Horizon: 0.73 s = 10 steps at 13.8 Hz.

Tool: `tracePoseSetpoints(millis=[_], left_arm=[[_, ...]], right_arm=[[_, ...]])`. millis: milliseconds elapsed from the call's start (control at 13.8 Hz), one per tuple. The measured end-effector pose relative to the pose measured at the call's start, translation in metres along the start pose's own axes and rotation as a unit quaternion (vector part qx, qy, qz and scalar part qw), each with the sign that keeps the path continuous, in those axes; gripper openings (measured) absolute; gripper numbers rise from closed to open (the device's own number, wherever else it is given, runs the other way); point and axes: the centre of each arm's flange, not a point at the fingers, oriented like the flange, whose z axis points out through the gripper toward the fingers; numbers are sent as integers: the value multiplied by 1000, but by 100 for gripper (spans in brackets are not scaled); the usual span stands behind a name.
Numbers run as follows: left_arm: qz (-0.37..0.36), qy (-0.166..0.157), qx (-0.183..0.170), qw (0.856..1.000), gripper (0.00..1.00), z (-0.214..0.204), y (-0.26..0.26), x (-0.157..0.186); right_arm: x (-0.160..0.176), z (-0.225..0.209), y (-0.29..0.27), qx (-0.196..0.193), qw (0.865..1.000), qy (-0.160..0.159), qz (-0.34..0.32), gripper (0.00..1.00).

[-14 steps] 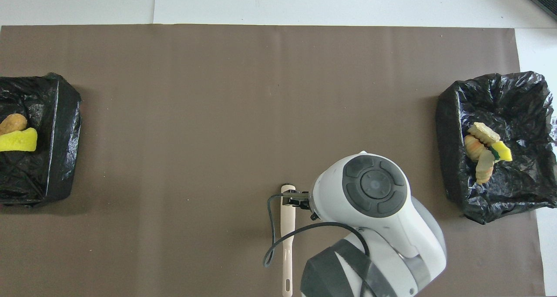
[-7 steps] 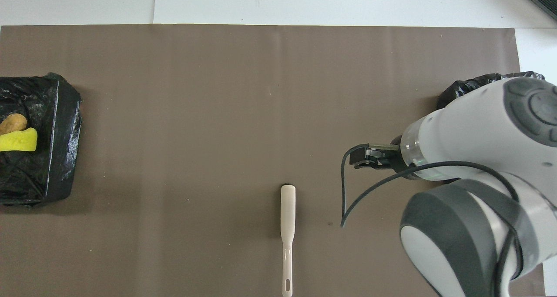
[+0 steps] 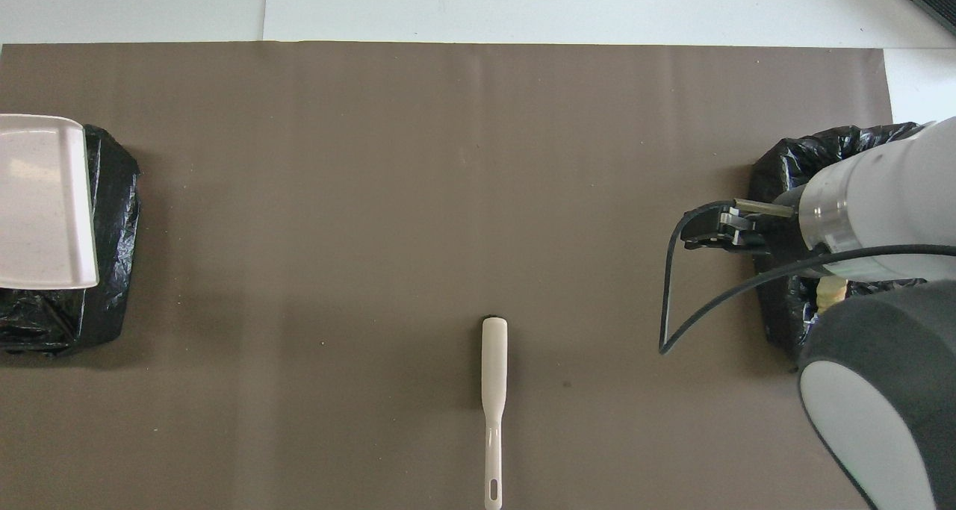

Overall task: Sweep and dump trash in bin
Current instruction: 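Tilt the dustpan over the bin while the right gripper drops the brush, then bring the empty dustpan toward the table center with the left gripper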

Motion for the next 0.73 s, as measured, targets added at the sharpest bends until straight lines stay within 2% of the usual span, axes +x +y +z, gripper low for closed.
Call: tracePoseSetpoints(millis=[218,364,582,727], left_arm=[[-85,81,-25,993,32,-29,11,53],[-132,121,-38,983,32,-48,17,87],[-210,172,-77,959,32,-77,34,156],[-261,208,-110,936,32,-95,44,200]], right_arm=[[9,-23,28,2,1000,9,27,100],[10,-37,41,2,999,9,36,100],[10,-52,71,-3,1000,6,12,100],[13,-58,97,-12,1000,9,-1,100]])
